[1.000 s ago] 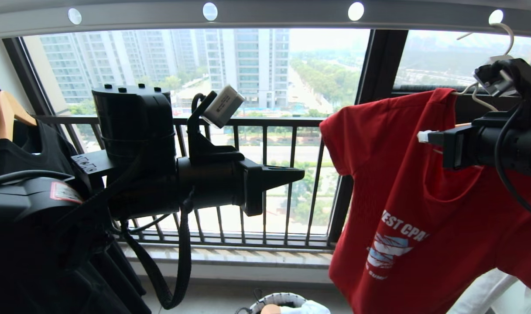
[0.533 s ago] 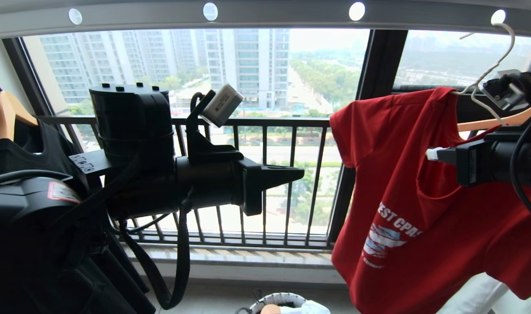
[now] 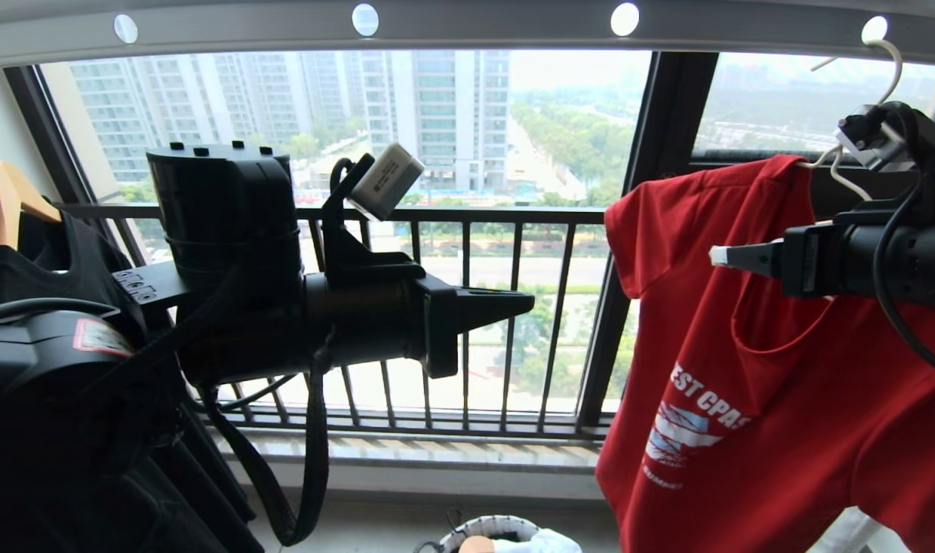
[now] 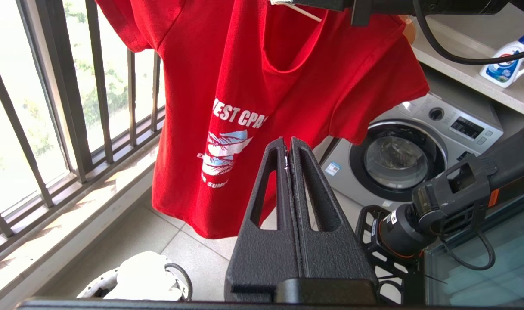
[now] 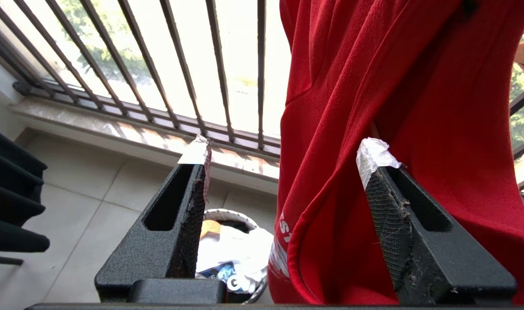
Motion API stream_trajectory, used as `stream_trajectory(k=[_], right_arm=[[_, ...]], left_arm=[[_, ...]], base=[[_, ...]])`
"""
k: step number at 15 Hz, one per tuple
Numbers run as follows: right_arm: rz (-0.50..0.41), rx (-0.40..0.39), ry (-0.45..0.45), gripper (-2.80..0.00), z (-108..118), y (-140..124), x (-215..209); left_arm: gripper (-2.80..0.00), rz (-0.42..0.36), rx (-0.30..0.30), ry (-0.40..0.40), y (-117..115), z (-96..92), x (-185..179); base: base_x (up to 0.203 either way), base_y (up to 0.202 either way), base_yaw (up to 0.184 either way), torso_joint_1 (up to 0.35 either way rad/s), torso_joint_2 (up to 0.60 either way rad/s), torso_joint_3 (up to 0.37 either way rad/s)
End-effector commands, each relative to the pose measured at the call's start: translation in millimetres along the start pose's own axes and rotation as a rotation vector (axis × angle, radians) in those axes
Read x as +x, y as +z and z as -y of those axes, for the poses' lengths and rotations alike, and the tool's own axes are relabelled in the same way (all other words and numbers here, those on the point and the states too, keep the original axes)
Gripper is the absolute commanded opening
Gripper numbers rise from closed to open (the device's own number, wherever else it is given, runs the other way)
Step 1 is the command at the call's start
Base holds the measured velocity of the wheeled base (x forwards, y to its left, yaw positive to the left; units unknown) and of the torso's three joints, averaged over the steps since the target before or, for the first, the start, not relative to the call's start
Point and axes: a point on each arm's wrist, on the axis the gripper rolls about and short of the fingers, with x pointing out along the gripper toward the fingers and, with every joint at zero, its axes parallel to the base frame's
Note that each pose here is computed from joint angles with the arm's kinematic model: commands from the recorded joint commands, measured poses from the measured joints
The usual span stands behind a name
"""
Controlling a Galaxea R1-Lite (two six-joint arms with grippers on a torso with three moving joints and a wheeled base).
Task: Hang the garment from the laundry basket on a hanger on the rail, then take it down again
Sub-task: Take the clothes off the clothes rack
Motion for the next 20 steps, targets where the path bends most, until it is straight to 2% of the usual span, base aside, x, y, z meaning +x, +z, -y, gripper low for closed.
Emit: stream_trajectory(k=[1, 7, 17, 18, 19, 20], right_arm=[[-0.025, 0.014, -0.025, 0.0, 5, 1, 18], [-0.005, -0.005, -0.053, 0.0, 11, 7, 18], [0.022, -0.01, -0.014, 0.0, 2, 18, 26], [0.027, -0.01, -0.015, -0.43, 2, 20, 26], [0.028, -0.01, -0.016, -2.8, 2, 20, 26], [0.031, -0.01, -0.016, -2.8, 2, 20, 24]], left_arm=[[-2.8, 0.005, 0.002, -0.004, 1, 0.7, -1], [-2.8, 0.004, 0.0, 0.005, 0, -0.3, 0], [-2.8, 0.005, 0.001, 0.008, 1, -0.3, 0], [-2.8, 0.007, 0.002, 0.007, 1, 0.0, -1], [-2.8, 0.008, 0.002, 0.007, 1, 0.3, -1], [-2.8, 0.008, 0.003, 0.007, 1, 0.4, -1]], base=[[0.0, 0.0, 0.0, 0.0, 0.0, 0.0], [0.0, 0.0, 0.0, 0.0, 0.0, 0.0], [0.0, 0.0, 0.0, 0.0, 0.0, 0.0], [0.0, 0.0, 0.0, 0.0, 0.0, 0.0], [0.0, 0.0, 0.0, 0.0, 0.0, 0.0], [0.0, 0.0, 0.0, 0.0, 0.0, 0.0]])
